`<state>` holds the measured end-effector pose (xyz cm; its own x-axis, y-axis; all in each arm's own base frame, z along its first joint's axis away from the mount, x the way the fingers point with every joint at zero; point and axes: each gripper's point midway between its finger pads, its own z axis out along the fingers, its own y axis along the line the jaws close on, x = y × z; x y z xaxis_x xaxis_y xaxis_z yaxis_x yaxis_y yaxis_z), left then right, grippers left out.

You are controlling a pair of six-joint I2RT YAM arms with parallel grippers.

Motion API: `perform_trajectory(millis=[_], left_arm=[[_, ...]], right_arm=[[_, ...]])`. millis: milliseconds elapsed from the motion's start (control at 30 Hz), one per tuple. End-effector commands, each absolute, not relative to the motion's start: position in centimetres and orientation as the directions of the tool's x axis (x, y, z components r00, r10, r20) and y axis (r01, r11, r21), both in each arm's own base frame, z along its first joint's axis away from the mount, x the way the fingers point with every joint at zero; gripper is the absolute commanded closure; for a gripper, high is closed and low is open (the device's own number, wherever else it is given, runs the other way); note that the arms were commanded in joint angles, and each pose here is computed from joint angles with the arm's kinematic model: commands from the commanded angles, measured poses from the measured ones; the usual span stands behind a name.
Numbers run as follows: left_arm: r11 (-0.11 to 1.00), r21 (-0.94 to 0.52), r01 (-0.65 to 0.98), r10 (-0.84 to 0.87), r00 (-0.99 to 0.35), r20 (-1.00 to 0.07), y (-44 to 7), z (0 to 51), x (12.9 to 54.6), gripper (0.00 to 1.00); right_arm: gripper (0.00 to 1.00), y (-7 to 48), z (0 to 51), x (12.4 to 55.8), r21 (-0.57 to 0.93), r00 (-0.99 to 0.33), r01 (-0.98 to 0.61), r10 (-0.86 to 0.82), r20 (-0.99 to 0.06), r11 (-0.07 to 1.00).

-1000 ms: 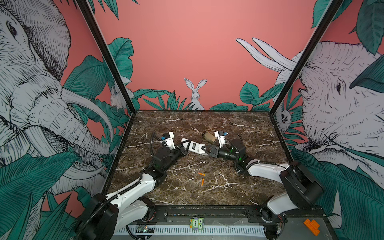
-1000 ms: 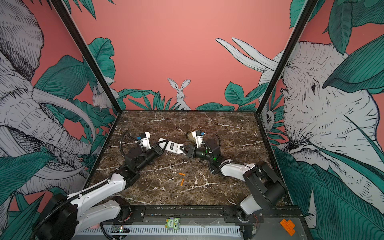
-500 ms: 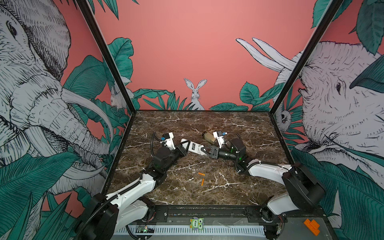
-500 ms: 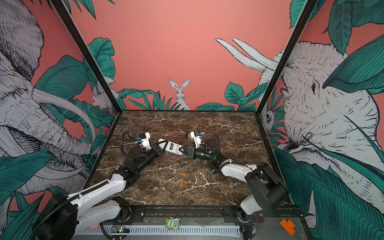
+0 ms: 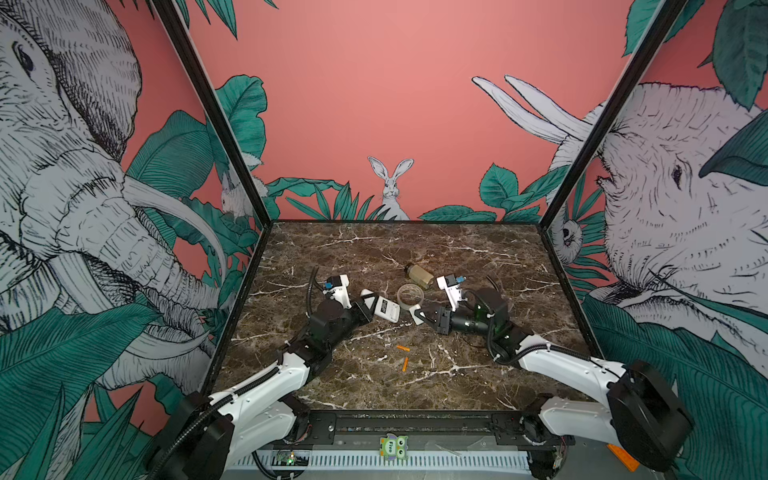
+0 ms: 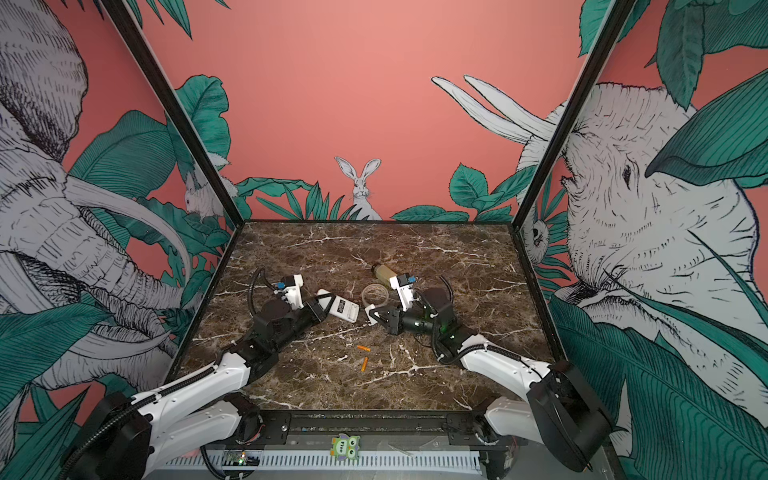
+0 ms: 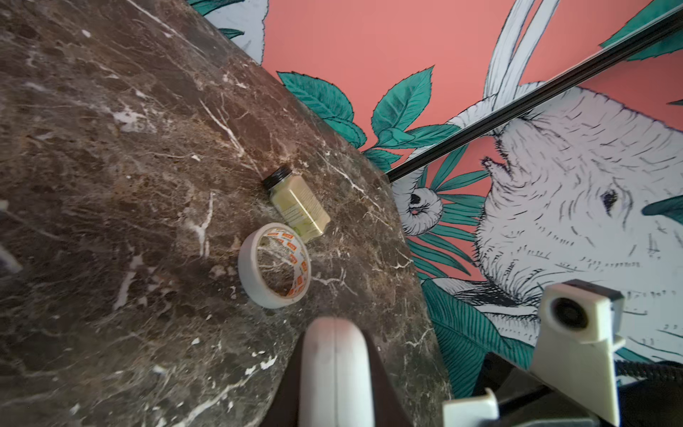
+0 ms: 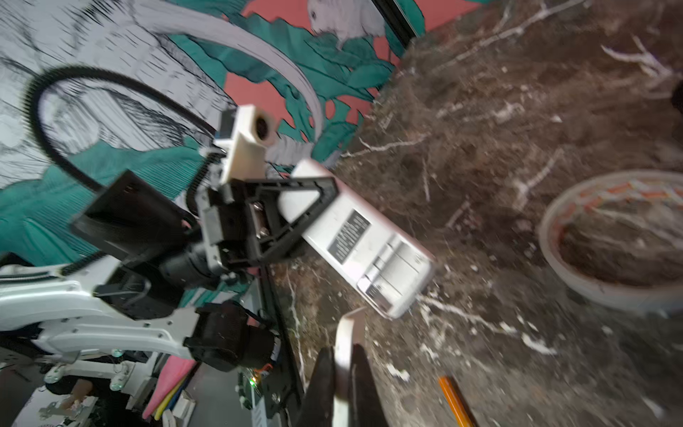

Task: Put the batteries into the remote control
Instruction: 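Pull the battery cover off with the right gripper while the left gripper lowers the remote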

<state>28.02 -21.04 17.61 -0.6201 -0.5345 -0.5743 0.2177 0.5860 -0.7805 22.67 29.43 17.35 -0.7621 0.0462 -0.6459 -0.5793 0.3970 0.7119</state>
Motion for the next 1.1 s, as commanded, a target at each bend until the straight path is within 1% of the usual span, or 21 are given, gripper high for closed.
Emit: perform_trajectory(millis=[0, 267, 500, 667, 933, 1033, 1067], left_arm=[[0.625, -0.749, 0.220, -0.511, -0.611, -0.605, -20.4, 17.0, 27.5, 1.00], [0.659, -0.724, 0.204, -0.484, -0.623, -0.615, -19.4, 15.6, 26.5, 1.00], [0.667, -0.721, 0.189, -0.484, -0.626, -0.611, -18.8, 14.5, 25.8, 1.00], [0.675, -0.714, 0.187, -0.480, -0.625, -0.616, -18.7, 14.2, 25.8, 1.00], [0.681, -0.709, 0.185, -0.478, -0.621, -0.621, -18.5, 14.0, 25.8, 1.00], [0.681, -0.708, 0.186, -0.478, -0.619, -0.623, -18.5, 14.1, 25.9, 1.00], [0.681, -0.708, 0.187, -0.478, -0.620, -0.623, -18.6, 14.1, 25.9, 1.00]], right_arm=[[1.00, 27.6, 13.9, 22.9, 0.667, -0.773, -0.536, 0.016, -0.634, 0.517], [1.00, 25.2, 8.7, 23.2, 0.633, -0.811, -0.466, -0.012, -0.585, 0.618], [1.00, 25.0, 6.0, 23.6, 0.672, -0.848, -0.422, -0.002, -0.531, 0.609], [1.00, 25.0, 4.9, 24.0, 0.709, -0.867, -0.389, 0.025, -0.497, 0.589], [1.00, 23.4, 3.1, 24.5, 0.715, -0.883, -0.329, 0.067, -0.464, 0.617], [0.87, 22.9, 2.6, 24.6, 0.713, -0.887, -0.310, 0.078, -0.455, 0.628], [0.85, 22.7, 2.5, 24.5, 0.713, -0.889, -0.306, 0.080, -0.452, 0.631]])
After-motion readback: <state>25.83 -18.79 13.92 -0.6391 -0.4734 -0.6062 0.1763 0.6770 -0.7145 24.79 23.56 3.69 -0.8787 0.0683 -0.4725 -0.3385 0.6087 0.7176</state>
